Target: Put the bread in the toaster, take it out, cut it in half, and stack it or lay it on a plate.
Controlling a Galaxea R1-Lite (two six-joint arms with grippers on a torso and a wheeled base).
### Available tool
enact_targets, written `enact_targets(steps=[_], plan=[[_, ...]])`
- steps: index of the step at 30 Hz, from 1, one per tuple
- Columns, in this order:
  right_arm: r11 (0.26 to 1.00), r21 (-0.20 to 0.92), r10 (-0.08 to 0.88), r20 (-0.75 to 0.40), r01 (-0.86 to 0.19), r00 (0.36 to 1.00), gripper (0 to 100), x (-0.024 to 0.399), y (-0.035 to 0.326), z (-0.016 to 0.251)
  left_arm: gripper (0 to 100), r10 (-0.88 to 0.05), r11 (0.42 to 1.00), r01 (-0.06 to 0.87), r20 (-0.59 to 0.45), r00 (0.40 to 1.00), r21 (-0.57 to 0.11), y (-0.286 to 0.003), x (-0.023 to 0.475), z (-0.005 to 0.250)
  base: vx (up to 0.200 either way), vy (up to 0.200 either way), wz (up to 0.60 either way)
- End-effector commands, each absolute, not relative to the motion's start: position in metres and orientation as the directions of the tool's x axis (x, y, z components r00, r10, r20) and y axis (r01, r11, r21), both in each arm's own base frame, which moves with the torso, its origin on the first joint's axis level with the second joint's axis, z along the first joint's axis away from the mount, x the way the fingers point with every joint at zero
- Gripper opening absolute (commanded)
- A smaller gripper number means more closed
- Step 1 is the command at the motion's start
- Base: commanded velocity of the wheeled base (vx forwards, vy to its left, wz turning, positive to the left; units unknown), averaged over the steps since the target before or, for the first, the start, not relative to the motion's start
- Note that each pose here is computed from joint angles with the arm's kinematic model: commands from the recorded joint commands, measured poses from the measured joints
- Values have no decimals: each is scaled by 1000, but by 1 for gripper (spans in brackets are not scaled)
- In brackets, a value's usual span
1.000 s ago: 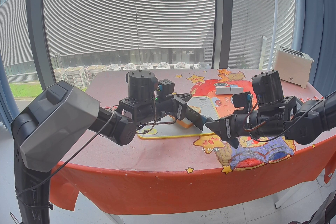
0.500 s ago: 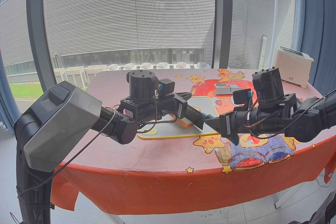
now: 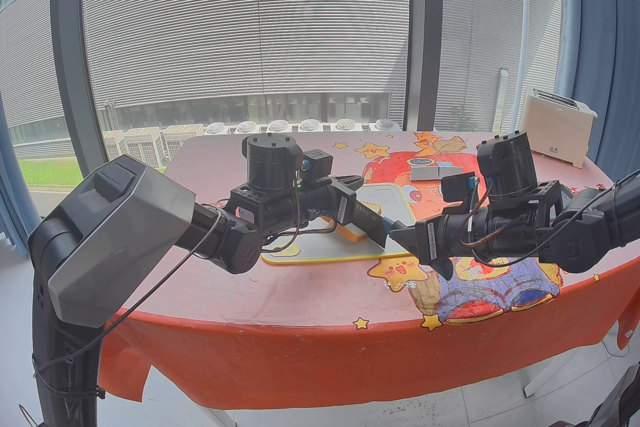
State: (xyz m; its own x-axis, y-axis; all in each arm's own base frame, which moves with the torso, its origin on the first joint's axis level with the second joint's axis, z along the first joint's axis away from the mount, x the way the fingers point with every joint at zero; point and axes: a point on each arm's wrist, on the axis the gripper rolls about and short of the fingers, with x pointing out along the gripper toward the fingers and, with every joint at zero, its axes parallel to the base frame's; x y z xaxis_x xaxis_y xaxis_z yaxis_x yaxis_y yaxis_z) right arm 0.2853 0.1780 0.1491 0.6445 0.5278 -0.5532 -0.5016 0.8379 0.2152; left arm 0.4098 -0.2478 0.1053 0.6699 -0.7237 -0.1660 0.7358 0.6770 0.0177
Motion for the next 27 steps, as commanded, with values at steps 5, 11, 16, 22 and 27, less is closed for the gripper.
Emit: enact_targets(steps=[5,11,16,22,27], plan=[[838,220,531,-541,-499,653,0,286,178,153,0,-724,676,736,-171,668,15,-249,411,101,0,0,0],[841,212,524,-547,-498,653,0,288,178,149,0,-723,676,736,-180,667,13,-250,413,94,0,0,0],[840,212,527,-542,-500,655,0,288,178,151,0,-721,679,734,-181,669,12,-248,413,94,0,0,0],[838,211,528,-547,-503,650,0,286,180,150,0,-721,679,734,-180,669,13,-248,413,95,0,0,0],[838,210,528,-546,-504,650,0,285,180,151,0,-722,677,736,-178,668,15,-249,413,95,0,0,0]])
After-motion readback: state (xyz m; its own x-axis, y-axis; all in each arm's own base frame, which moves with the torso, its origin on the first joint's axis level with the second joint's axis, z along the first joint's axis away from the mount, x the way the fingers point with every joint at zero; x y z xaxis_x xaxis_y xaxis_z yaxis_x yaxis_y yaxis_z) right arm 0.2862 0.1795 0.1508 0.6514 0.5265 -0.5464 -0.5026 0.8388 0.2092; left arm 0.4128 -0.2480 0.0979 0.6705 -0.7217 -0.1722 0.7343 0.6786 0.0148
